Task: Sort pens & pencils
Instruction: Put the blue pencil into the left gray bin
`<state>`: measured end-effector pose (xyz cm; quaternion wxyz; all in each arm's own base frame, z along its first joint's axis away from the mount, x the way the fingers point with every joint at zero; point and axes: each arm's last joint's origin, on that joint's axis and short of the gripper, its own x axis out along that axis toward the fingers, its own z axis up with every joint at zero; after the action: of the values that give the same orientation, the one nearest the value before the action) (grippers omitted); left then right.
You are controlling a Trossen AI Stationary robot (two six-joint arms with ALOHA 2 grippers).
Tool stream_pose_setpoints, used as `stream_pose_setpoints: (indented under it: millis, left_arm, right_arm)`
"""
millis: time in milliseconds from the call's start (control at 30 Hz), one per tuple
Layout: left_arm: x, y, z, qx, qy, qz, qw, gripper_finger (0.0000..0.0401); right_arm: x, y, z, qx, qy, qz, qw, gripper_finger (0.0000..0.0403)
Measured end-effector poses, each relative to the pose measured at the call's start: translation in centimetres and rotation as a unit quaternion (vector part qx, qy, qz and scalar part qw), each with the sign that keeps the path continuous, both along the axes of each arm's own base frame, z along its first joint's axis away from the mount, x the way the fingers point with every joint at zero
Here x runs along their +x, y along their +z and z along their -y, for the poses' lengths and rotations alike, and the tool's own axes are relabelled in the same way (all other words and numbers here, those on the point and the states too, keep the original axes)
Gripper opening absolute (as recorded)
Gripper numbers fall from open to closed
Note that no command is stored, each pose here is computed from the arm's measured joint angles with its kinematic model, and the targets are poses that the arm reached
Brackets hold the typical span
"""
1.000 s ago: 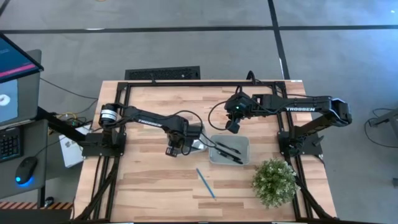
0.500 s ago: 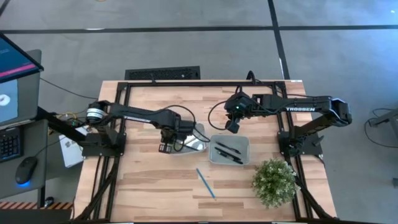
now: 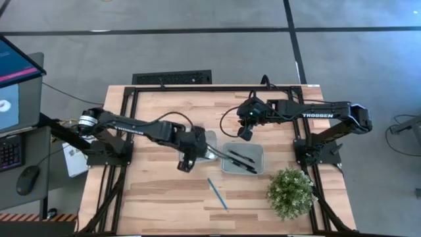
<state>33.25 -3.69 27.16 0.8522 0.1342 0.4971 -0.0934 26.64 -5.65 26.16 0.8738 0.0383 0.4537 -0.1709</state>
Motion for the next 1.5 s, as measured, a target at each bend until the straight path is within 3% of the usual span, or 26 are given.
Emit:
stream_pose_setpoints:
  millis: [200, 600, 867, 1133, 1500]
  left_arm:
    - [0.4, -0.2, 2.5, 0.067, -0.105, 0.029, 0.992, 0.0075]
    - [3.1, -4.0, 4.7, 0.121, -0.161, 0.034, 0.979, 0.0075]
    - [3.9, -5.3, 5.0, 0.109, -0.188, 0.035, 0.975, 0.0075]
    - [4.6, -4.8, 5.7, 0.086, -0.202, 0.084, 0.972, 0.0075]
    - [5.9, -8.2, 7.3, 0.087, -0.234, 0.075, 0.965, 0.0075]
  right_arm:
    - [0.2, 0.1, 0.0, -0.002, 0.0, 0.012, 1.0, 0.0095]
    - [0.3, 0.2, 0.1, -0.003, 0.0, 0.019, 1.0, 0.0095]
    - [0.2, 0.2, 0.0, 0.005, -0.011, 0.019, 1.0, 0.0095]
    - [0.2, 0.2, 0.0, 0.006, -0.014, 0.021, 1.0, 0.0095]
    - [0.1, 0.1, 0.0, 0.009, -0.014, 0.01, 1.0, 0.0095]
